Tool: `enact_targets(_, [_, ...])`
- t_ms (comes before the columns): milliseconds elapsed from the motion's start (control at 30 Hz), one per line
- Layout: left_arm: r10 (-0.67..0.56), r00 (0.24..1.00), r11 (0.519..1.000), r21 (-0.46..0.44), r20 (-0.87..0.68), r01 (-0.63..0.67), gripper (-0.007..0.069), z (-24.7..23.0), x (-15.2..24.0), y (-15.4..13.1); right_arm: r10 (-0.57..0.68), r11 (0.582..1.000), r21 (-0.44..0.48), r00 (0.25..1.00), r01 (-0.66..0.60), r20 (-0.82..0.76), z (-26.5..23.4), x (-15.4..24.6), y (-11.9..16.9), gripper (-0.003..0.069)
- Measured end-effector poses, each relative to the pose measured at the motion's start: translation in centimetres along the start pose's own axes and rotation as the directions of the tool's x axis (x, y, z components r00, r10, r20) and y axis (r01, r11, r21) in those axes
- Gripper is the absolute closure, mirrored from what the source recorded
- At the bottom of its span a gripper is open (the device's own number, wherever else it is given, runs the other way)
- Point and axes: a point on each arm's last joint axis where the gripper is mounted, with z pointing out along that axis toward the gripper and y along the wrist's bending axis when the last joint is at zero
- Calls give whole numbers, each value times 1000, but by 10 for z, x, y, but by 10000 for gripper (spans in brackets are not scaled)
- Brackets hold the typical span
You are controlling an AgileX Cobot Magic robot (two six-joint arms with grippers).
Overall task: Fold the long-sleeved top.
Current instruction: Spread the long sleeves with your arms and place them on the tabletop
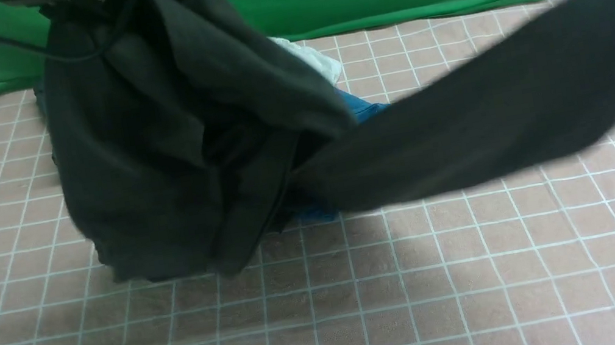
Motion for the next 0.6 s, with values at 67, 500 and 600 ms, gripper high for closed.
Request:
enact_targets(67, [-3,1000,1000,-1,-3,3,577,1,0,0,-2,997,-82,999,-2,-46,3,5,8,572])
enact_targets(500, [8,987,997,71,159,-20,578,9,-20,3,-18,985,-170,999,25,44,42,17,21,572])
enact_targets(600, [3,932,989,135,363,-56,578,0,-56,3,-23,996,88,988,9,153,34,1,-4,572])
